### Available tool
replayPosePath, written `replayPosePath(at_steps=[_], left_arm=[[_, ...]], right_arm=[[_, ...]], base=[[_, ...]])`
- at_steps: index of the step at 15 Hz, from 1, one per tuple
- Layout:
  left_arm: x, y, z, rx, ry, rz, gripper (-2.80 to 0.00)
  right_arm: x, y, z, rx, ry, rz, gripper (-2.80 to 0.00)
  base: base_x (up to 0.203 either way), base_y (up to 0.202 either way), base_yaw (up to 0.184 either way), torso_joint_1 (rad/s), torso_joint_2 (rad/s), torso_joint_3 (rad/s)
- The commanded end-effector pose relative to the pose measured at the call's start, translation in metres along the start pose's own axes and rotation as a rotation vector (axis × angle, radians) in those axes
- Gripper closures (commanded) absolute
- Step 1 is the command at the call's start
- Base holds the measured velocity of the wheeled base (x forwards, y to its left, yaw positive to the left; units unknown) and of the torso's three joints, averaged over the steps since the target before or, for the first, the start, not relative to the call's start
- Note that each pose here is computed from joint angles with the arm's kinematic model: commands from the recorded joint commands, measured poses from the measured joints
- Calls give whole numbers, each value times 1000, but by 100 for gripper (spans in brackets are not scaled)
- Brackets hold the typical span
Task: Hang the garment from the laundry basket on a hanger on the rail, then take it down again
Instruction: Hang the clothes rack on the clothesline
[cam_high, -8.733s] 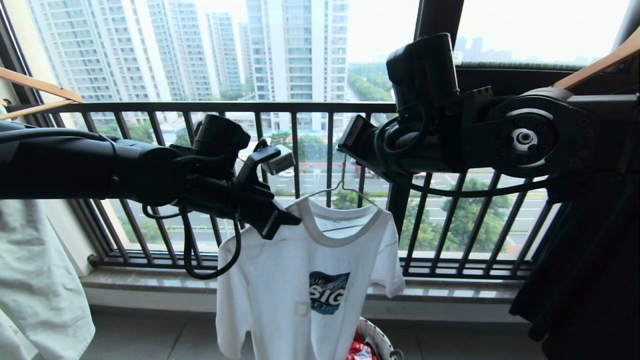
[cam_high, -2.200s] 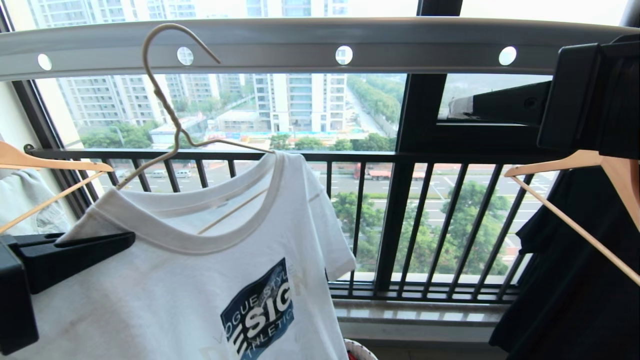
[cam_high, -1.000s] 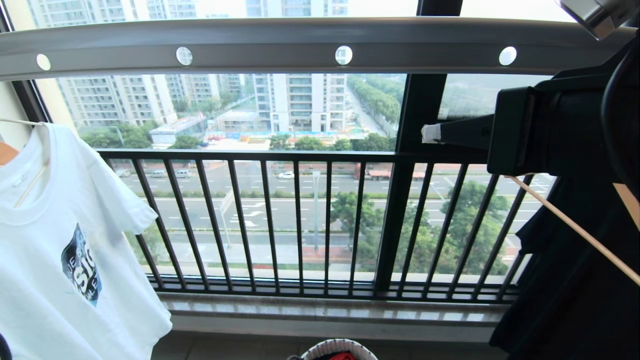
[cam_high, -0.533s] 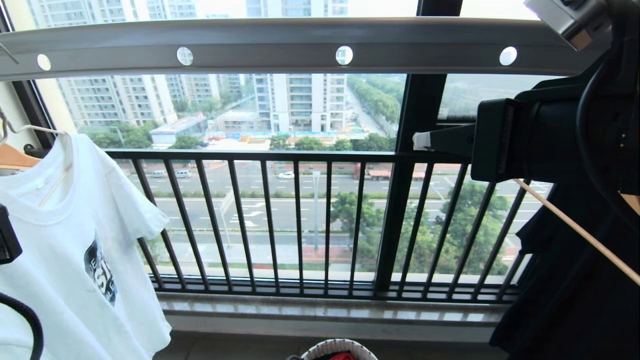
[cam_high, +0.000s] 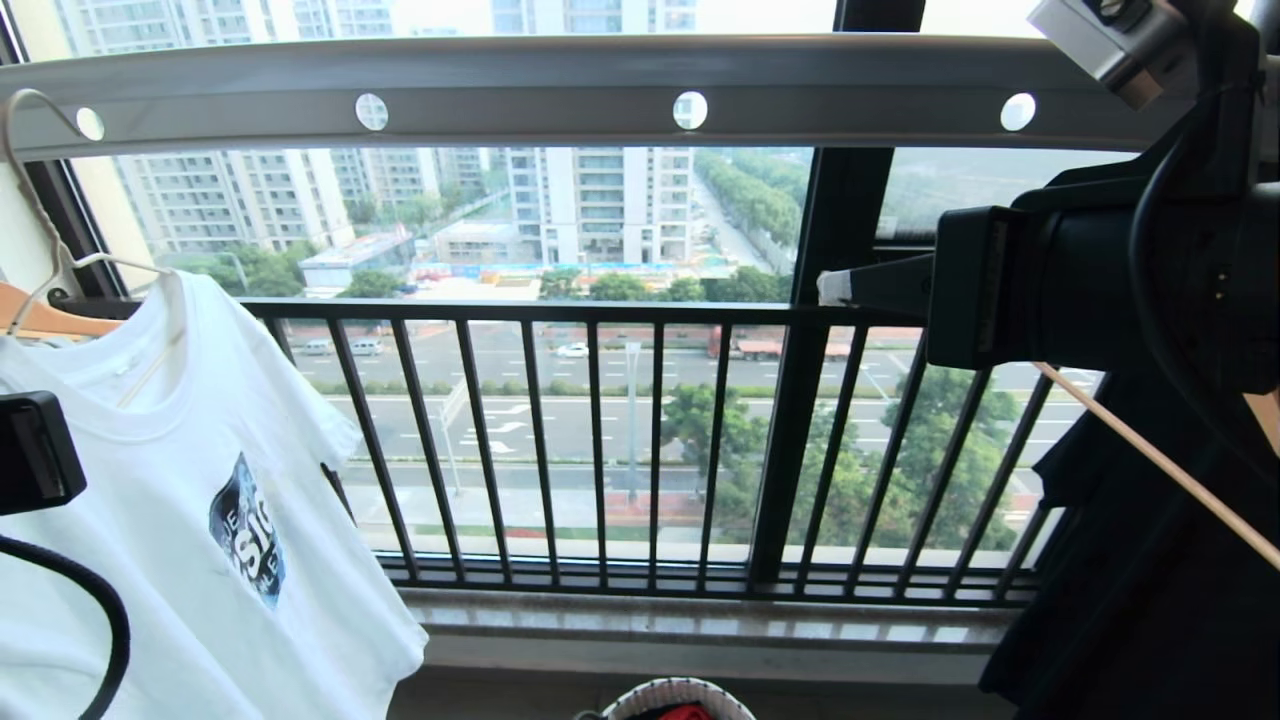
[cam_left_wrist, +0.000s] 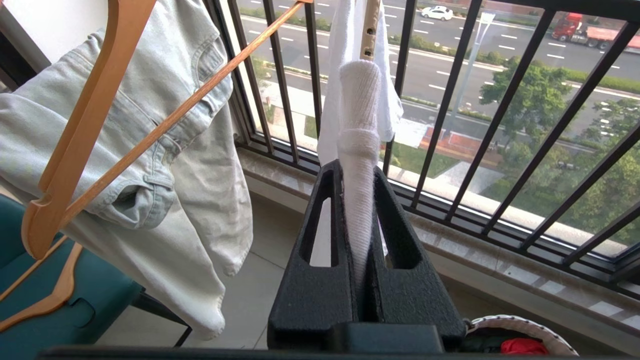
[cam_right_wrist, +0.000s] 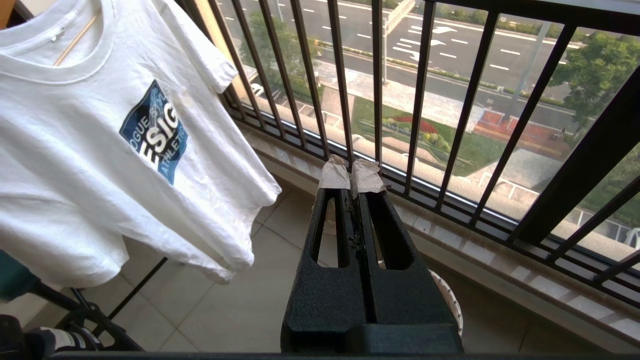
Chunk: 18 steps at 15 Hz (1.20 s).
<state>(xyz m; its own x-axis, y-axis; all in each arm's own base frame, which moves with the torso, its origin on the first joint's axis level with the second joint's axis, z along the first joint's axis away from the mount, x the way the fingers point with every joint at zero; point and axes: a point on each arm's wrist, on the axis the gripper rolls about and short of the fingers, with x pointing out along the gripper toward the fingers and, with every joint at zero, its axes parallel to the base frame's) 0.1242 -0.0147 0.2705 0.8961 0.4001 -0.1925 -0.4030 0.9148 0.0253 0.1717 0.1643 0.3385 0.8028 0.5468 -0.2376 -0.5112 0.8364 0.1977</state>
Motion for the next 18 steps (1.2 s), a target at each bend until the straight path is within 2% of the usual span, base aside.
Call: replayPosePath(at_steps=[1, 8, 10, 12, 18], left_arm=[[5, -4, 3, 3, 6, 7, 0], [9, -5, 6, -1, 4, 16, 0], [16, -8, 11, -17, -31, 26, 0], [22, -7, 10, -15, -27, 55, 0], [26, -9, 4, -2, -2, 54, 0]], right_arm=[[1, 0, -1, 0, 4, -1, 0], [1, 0, -1, 0, 4, -1, 0], [1, 0, -1, 0, 4, -1, 0], [2, 0, -2, 0, 9, -3, 0], [2, 0, -3, -1, 10, -3, 0]], base=[[0, 0, 0, 0, 0, 0], [0, 0, 0, 0, 0, 0], [0, 0, 0, 0, 0, 0], [0, 0, 0, 0, 0, 0], [0, 0, 0, 0, 0, 0]])
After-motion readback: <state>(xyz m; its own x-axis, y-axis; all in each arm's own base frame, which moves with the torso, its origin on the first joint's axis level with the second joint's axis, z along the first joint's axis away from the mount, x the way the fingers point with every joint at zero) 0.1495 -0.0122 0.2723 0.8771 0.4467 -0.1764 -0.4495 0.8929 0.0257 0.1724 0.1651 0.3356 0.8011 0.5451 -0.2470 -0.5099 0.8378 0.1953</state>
